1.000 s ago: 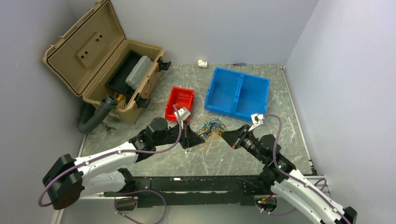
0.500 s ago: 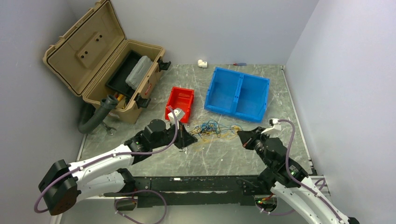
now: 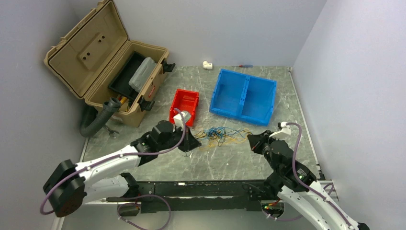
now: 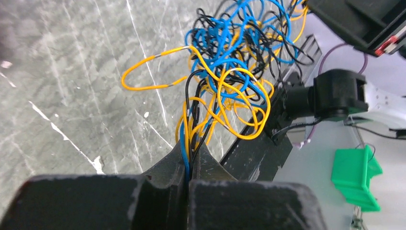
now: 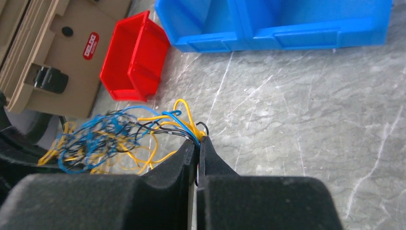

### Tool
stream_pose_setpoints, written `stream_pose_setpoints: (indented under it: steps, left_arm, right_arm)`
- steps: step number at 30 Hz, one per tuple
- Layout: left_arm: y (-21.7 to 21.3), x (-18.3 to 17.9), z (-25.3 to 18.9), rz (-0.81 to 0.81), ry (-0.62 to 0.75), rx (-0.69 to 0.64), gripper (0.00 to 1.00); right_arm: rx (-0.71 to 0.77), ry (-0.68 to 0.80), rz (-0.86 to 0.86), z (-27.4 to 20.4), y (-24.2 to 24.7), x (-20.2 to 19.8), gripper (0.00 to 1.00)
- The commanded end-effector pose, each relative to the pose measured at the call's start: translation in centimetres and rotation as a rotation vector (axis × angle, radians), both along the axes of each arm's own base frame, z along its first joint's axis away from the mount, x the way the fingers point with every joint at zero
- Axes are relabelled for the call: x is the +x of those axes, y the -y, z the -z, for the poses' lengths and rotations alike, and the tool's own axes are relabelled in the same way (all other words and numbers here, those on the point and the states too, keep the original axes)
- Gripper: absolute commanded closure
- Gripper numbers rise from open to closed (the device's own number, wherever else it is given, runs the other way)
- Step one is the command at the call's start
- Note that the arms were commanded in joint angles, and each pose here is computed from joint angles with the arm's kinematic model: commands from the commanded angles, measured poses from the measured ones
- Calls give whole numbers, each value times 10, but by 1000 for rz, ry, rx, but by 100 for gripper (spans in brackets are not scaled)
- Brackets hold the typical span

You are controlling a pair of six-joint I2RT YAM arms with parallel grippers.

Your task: Untangle the cables

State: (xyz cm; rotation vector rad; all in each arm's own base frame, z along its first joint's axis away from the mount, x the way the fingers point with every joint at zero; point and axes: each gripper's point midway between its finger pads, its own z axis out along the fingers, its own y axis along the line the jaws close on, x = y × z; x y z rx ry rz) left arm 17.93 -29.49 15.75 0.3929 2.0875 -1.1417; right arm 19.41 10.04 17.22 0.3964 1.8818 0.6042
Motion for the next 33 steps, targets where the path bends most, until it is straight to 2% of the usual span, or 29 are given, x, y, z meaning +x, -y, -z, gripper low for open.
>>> stream_pose_setpoints:
  steps: [1,2,3,4,6,12,19,21,27,29,31,32,33]
  left_arm:
    - [27,-6,-23,163,34,-71,100]
    - [32,-9,-26,194,38,-85,100]
    - [36,-11,-30,227,46,-101,100]
    - [39,-14,-33,256,52,-111,100]
    - [45,-20,-40,315,68,-130,100]
    - [53,-43,-57,487,117,-186,100]
    - [54,-56,-62,547,138,-191,100]
    - [55,-60,-64,566,144,-204,100]
    - [56,-62,-72,577,173,-213,100]
    - [55,-60,-73,563,180,-205,100]
    - [54,-60,-75,559,188,-204,100]
    - [54,-60,-76,556,192,-205,100]
    - [54,-60,-77,555,194,-206,100]
  right_arm:
    - [-37,70,-120,-15,-21,6,72]
    - [-50,72,-163,-15,-28,6,45]
    - [-64,79,-217,-17,-37,4,27]
    - [-79,82,-268,-19,-44,3,20]
    - [-94,91,-372,-22,-61,-2,16]
    - [-33,228,-711,-52,-110,-29,14]
    - [-5,298,-842,-61,-127,-41,20]
    - [10,309,-876,-61,-131,-45,24]
    - [21,277,-920,-55,-138,-48,44]
    - [25,284,-918,-56,-139,-47,47]
    - [26,284,-908,-54,-137,-47,46]
    - [25,285,-903,-54,-136,-47,42]
    - [22,284,-898,-52,-135,-47,33]
